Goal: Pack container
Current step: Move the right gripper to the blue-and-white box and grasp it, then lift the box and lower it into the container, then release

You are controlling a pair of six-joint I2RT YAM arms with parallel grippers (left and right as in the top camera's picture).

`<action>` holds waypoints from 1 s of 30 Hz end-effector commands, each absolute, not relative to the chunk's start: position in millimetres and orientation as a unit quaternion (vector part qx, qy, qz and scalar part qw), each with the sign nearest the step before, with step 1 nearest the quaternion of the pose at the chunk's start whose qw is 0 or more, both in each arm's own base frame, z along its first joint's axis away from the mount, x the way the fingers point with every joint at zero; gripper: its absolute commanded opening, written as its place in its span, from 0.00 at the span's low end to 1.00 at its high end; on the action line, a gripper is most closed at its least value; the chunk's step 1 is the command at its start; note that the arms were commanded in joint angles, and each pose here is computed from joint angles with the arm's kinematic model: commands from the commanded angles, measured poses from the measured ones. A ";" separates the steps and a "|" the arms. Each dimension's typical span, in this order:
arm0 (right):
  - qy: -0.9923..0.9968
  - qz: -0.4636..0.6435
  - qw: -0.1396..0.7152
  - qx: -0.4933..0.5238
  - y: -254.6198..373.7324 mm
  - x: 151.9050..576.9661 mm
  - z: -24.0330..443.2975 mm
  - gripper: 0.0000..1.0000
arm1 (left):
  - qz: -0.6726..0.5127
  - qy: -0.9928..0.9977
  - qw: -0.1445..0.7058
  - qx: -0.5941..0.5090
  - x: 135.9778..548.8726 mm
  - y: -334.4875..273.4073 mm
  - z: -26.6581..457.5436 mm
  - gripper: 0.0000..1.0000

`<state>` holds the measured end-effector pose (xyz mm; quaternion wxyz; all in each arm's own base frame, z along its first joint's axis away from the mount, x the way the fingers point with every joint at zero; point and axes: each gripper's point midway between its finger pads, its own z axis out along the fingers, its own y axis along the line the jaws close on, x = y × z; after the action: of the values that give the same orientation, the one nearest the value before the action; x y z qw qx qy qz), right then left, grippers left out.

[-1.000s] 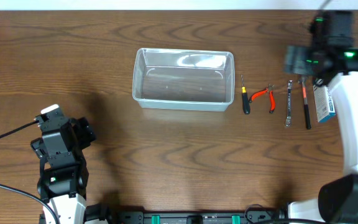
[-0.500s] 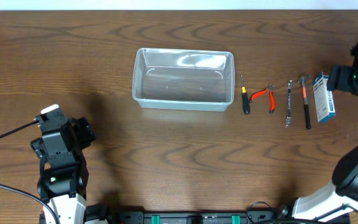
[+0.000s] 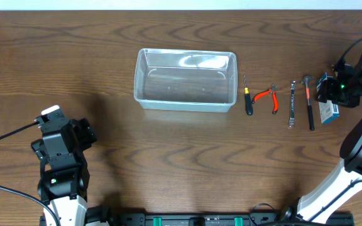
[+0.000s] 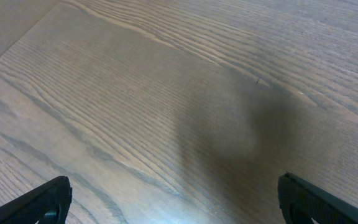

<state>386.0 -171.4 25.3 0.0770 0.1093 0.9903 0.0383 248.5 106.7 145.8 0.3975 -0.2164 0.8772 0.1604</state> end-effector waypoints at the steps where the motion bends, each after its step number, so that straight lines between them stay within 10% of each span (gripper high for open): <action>1: 0.986 0.017 0.066 0.151 -178.4 383.9 18.3 0.47 | 0.169 0.875 0.401 -0.211 250.1 108.5 152.3 0.98; 5: 0.983 0.013 0.068 0.172 -180.5 385.1 18.4 0.35 | 0.169 0.875 0.401 -0.211 250.1 108.5 152.2 0.98; 9: 0.973 0.009 0.066 0.220 -183.0 384.0 19.0 0.01 | 0.169 0.875 0.401 -0.211 250.1 108.5 152.3 0.98; 21: 0.956 0.016 0.235 0.175 -148.6 414.9 152.0 0.01 | 0.169 0.875 0.401 -0.211 250.1 108.5 152.3 0.98; 30: 0.903 0.136 0.405 -0.045 35.1 432.7 284.5 0.01 | 0.169 0.875 0.401 -0.211 250.1 108.5 152.3 0.98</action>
<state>434.1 -27.7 275.0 0.4010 0.0212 0.9129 0.0728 248.5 106.7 145.7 0.3973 -0.2164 0.8772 0.1606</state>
